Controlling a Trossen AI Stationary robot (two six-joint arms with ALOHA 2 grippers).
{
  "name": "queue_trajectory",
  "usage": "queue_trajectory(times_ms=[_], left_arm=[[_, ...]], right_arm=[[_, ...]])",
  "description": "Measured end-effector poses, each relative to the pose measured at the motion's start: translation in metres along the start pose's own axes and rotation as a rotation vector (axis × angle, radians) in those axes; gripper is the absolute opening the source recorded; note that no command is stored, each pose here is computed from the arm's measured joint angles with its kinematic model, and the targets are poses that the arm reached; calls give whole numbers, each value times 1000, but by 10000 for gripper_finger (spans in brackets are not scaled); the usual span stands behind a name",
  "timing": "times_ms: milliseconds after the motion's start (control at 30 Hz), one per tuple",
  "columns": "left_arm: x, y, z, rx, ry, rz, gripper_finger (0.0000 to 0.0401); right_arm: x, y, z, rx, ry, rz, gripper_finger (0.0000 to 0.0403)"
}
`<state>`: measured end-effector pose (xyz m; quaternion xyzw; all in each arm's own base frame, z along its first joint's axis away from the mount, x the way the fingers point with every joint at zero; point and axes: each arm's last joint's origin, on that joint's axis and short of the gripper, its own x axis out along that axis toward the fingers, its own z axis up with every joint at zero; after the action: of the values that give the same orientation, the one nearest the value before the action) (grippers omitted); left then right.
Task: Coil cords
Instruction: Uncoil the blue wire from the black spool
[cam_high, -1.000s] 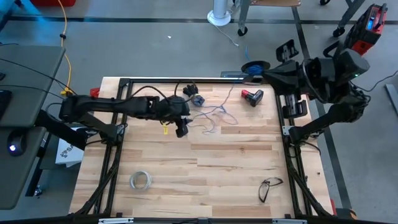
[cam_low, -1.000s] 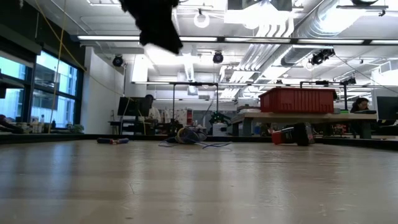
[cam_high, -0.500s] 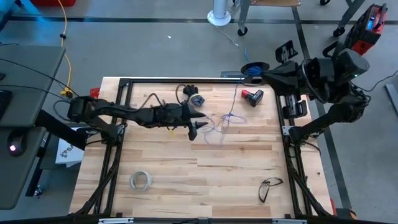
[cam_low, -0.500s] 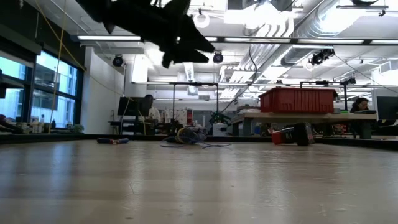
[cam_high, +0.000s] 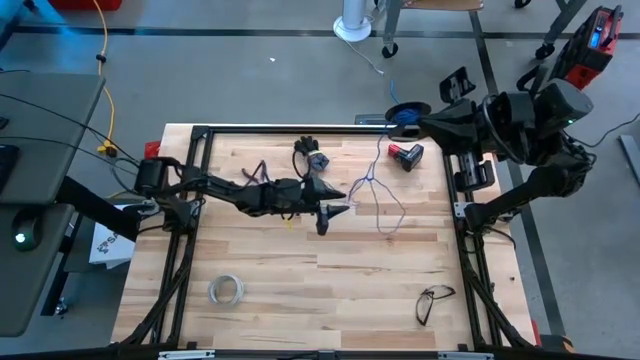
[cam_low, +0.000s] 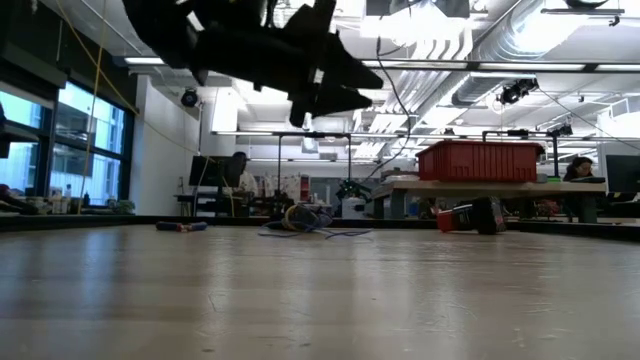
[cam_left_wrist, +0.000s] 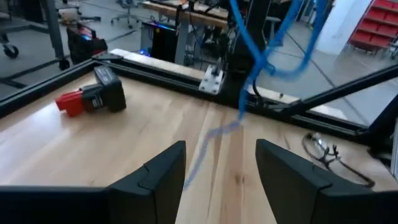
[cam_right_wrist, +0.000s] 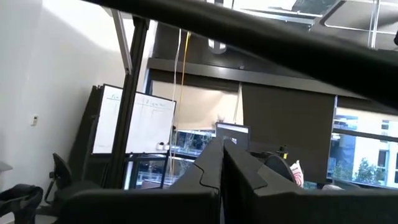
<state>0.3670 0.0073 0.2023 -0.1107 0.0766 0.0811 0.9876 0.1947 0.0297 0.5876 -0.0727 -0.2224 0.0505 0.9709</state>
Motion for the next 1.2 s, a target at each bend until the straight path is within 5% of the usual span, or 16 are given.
queue_trajectory(times_ms=[300, 600, 1200], left_arm=[[26, -5, 19, 52, -62, -42, 189], [28, -4, 18, 91, 41, -21, 179], [28, -5, 23, 89, 5, -17, 64]], right_arm=[[2, 0, -2, 5, 8, 1, 0], [3, 1, -3, 4, 14, 2, 0], [3, 1, -4, 5, 23, 4, 0]])
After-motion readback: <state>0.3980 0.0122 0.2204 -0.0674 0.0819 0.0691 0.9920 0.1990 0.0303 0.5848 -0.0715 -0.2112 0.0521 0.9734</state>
